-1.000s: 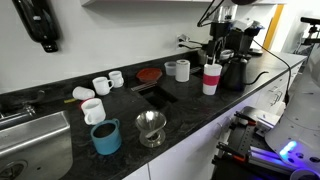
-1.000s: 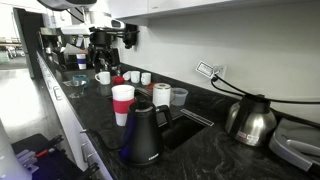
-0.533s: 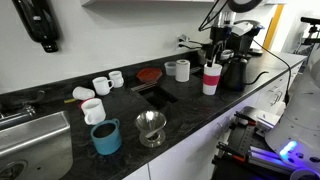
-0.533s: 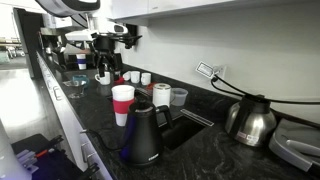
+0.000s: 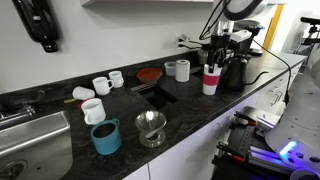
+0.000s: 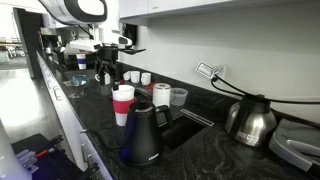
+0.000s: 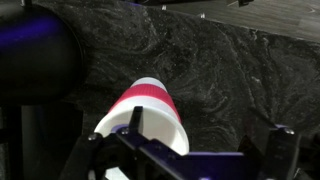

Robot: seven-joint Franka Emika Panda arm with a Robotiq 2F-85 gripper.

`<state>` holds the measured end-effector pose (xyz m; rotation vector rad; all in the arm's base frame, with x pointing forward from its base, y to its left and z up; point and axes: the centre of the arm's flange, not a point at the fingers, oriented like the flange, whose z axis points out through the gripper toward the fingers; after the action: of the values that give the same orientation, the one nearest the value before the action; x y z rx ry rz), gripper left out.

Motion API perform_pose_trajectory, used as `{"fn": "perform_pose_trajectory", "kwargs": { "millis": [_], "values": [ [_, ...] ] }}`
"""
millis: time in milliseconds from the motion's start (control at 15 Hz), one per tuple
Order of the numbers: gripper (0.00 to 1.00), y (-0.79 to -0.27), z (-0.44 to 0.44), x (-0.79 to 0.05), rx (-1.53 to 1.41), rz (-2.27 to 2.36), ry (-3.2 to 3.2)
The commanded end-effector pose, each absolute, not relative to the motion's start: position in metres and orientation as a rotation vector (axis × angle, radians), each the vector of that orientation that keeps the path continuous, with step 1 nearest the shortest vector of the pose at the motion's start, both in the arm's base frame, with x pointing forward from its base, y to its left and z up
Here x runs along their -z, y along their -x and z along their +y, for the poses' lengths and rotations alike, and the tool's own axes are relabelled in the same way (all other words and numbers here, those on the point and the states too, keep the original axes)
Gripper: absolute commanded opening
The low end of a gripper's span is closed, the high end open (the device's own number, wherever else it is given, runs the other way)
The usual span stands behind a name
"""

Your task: Move the white cup with pink to the left

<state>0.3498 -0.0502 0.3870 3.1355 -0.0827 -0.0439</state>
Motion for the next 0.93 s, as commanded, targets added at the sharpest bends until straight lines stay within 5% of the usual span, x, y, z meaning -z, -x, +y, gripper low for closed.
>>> {"fn": "perform_pose_trajectory", "kwargs": {
  "millis": [0,867],
  "values": [
    [1.00,-0.363,-0.054,-0.374,0.003,-0.089,-3.152],
    [1.00,-0.372,-0.052,-0.388,-0.055,0.026,-3.148]
  ]
}}
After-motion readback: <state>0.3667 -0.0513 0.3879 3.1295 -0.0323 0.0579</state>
